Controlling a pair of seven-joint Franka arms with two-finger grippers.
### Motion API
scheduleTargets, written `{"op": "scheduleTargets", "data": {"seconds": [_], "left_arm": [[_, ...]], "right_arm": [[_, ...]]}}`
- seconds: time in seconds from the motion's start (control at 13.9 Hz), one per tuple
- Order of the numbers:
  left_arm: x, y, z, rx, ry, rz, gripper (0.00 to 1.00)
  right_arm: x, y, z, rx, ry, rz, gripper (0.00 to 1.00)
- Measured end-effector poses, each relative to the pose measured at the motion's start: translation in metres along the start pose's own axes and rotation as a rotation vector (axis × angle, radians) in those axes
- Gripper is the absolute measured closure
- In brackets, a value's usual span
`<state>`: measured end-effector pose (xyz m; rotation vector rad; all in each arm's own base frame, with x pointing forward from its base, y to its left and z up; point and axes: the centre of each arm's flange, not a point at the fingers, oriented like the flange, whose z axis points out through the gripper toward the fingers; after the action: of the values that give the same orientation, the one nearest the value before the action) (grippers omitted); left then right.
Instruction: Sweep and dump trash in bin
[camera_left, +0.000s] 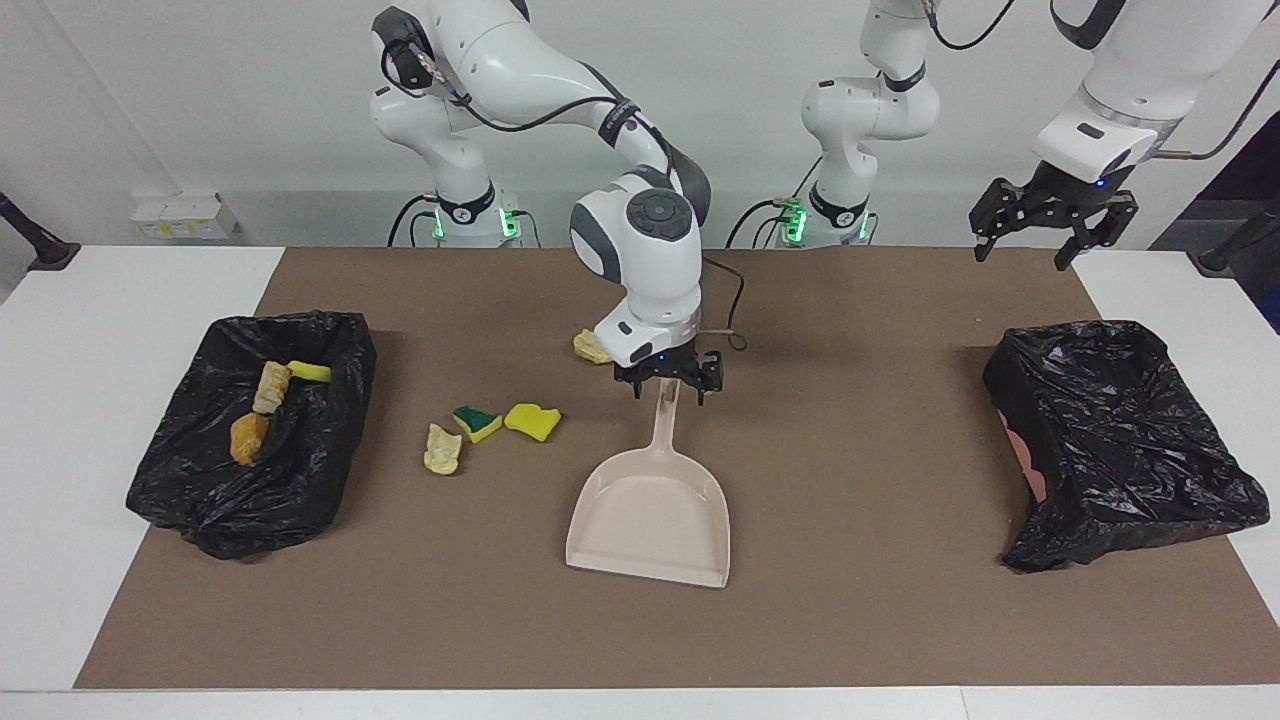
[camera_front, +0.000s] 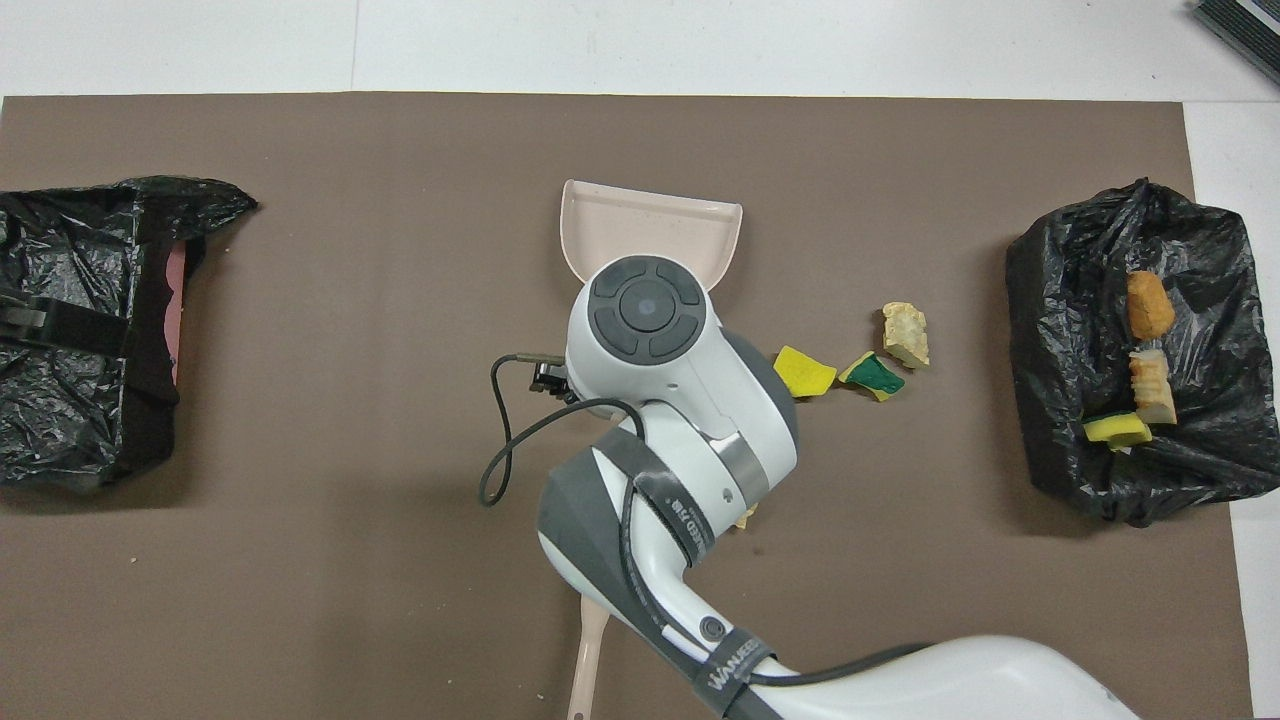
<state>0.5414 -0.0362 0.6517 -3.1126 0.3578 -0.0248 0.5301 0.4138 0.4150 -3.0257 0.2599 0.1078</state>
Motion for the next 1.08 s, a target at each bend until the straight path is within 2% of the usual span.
{"op": "scheduleTargets", "data": {"seconds": [0.29,0.58,0.72,0.86,1.08], "left_arm": [[0.0,0.0,0.0,0.0,-0.003,0.0,0.0],[0.0,0.002,0.0,-0.002,-0.005,0.003,0.0],[0.002,0.009,-0.001,-0.001,0.008,0.017,0.0],[0.008,0.027,-0.001,0.001,0.027,0.05,0.0],[0.029,0.075,0.015,-0.001,0.075,0.07,0.0]], "right_arm": [[-0.082,-0.006,0.024,-0.06,-0.074,0.004,0.0],[-0.169,0.001,0.045,-0.092,-0.176,0.028,0.0],[-0.204,0.004,0.059,-0.121,-0.197,0.036,0.0],[-0.225,0.008,0.078,-0.126,-0.196,0.039,0.0],[-0.233,0.018,0.102,-0.118,-0.184,0.045,0.01]]}}
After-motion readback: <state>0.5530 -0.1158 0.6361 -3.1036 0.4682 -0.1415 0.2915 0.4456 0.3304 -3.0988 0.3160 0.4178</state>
